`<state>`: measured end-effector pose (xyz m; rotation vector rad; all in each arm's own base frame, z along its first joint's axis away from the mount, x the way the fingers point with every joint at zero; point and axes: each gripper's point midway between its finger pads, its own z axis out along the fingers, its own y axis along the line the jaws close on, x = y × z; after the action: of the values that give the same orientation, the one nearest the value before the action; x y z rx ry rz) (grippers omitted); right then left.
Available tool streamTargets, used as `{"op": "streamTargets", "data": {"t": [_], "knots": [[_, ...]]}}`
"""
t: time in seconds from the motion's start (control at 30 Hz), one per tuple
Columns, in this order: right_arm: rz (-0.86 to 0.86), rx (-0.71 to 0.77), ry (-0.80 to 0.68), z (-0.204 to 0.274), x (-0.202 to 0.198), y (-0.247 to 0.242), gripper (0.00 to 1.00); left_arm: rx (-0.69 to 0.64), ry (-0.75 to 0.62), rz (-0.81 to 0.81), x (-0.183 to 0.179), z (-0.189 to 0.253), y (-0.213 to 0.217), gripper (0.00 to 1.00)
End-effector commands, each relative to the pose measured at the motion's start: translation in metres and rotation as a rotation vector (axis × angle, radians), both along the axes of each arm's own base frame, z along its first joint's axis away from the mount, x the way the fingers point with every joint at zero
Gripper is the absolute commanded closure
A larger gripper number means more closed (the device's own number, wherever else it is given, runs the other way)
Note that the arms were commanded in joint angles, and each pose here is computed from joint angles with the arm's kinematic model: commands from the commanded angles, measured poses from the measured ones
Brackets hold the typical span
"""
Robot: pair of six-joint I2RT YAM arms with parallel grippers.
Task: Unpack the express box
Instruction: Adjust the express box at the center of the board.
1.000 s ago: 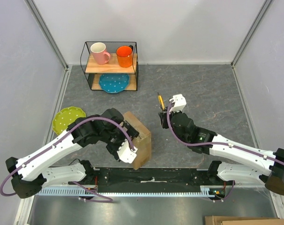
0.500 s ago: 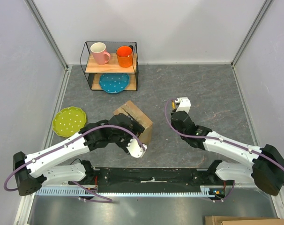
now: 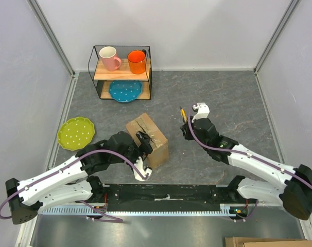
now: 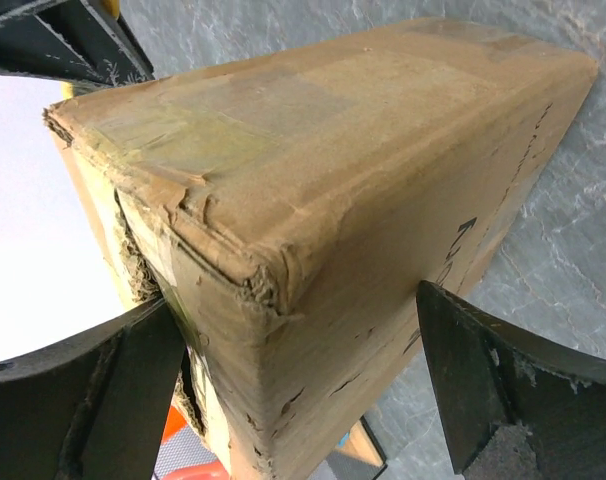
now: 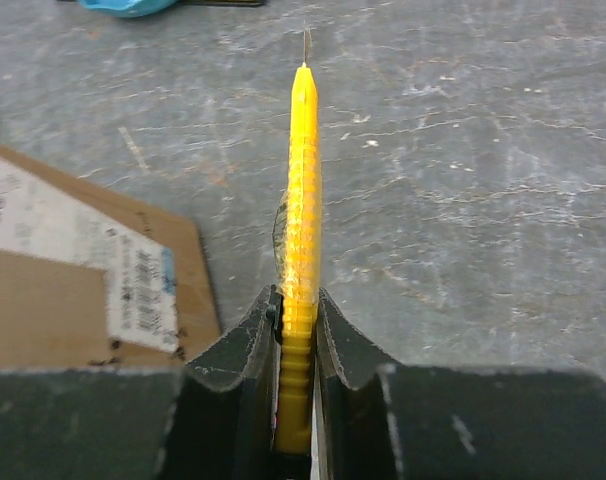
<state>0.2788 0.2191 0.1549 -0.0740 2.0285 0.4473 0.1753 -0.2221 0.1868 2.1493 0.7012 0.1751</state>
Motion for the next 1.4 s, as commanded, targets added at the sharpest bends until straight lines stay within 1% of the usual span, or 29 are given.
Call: {"op": "streamTargets", "data": {"t": [0.0, 0.03, 0.1, 0.13, 0.2, 0.23, 0.33, 0.43, 0.5, 0.53, 0.57, 0.63, 0.73, 0.77, 0.8, 0.83, 0.93, 1.0, 1.1, 1.2, 1.23, 1.27, 1.37], "knots": [[0.163, 0.138, -0.009, 0.043, -0.027, 0.019, 1.0, -0.168, 0.006, -0.019, -0.004, 0.042, -0.018, 0.01], [0.195, 0.168, -0.036, 0.058, -0.036, 0.017, 1.0, -0.158, 0.009, -0.023, -0.005, 0.036, -0.017, 0.01], [0.272, 0.176, -0.015, 0.067, -0.055, 0.017, 1.0, -0.153, 0.006, -0.041, -0.008, 0.032, -0.016, 0.01], [0.301, 0.185, -0.048, 0.081, -0.064, 0.012, 1.0, -0.149, 0.006, -0.046, -0.01, 0.027, -0.014, 0.01], [0.309, 0.155, -0.033, 0.087, -0.075, 0.001, 1.0, -0.156, 0.004, -0.054, -0.011, 0.027, -0.015, 0.01], [0.304, 0.154, -0.05, 0.094, -0.079, -0.006, 1.0, -0.158, 0.003, -0.054, -0.011, 0.025, -0.015, 0.01], [0.266, 0.116, -0.034, 0.09, -0.082, -0.019, 1.0, -0.151, -0.021, -0.066, -0.01, 0.023, -0.015, 0.01], [0.258, 0.107, -0.002, 0.077, -0.081, -0.018, 1.0, -0.139, -0.058, -0.081, -0.008, 0.02, -0.015, 0.01], [0.343, 0.14, -0.008, 0.082, -0.09, -0.006, 1.0, -0.134, -0.059, -0.072, -0.006, 0.018, -0.015, 0.01], [0.357, 0.151, -0.028, 0.088, -0.092, -0.006, 1.0, -0.138, -0.047, -0.062, -0.006, 0.018, -0.014, 0.01], [0.388, 0.145, -0.016, 0.087, -0.1, -0.007, 1.0, -0.141, -0.043, -0.054, -0.005, 0.018, -0.014, 0.01], [0.411, 0.101, -0.05, 0.095, -0.105, -0.016, 1.0, -0.148, -0.032, -0.04, -0.005, 0.017, -0.014, 0.0], [0.454, -0.013, -0.039, 0.095, -0.116, -0.03, 1.0, -0.141, -0.027, -0.03, -0.004, 0.014, -0.013, 0.01], [0.451, -0.022, -0.027, 0.096, -0.118, -0.034, 1.0, -0.146, -0.031, -0.026, -0.003, 0.015, -0.013, 0.0], [0.49, -0.01, -0.042, 0.107, -0.124, -0.031, 1.0, -0.145, -0.032, -0.016, -0.001, 0.015, -0.013, 0.01], [0.507, -0.026, -0.063, 0.111, -0.124, -0.031, 1.0, -0.152, -0.027, -0.007, -0.001, 0.016, -0.013, 0.01], [0.509, -0.069, -0.063, 0.116, -0.119, -0.031, 1.0, -0.166, 0.004, 0.033, 0.002, 0.017, -0.013, 0.01], [0.52, -0.077, -0.069, 0.123, -0.116, -0.028, 1.0, -0.149, 0.02, 0.044, 0.002, 0.01, -0.01, 0.01], [0.563, -0.158, -0.045, 0.118, -0.113, -0.024, 1.0, -0.125, 0.021, 0.076, 0.005, -0.003, -0.004, 0.01], [0.601, -0.271, -0.032, 0.108, -0.11, -0.024, 1.0, -0.1, 0.049, 0.166, 0.014, -0.021, 0.004, 0.01], [0.6, -0.3, -0.027, 0.104, -0.107, -0.025, 1.0, -0.112, 0.041, 0.217, 0.023, -0.023, 0.007, 0.01], [0.572, -0.33, -0.039, 0.106, -0.103, -0.029, 1.0, -0.104, 0.038, 0.252, 0.029, -0.026, 0.011, 0.01], [0.623, -0.391, -0.097, 0.111, -0.105, -0.029, 1.0, -0.129, 0.054, 0.343, 0.043, -0.025, 0.021, 0.01]]}}
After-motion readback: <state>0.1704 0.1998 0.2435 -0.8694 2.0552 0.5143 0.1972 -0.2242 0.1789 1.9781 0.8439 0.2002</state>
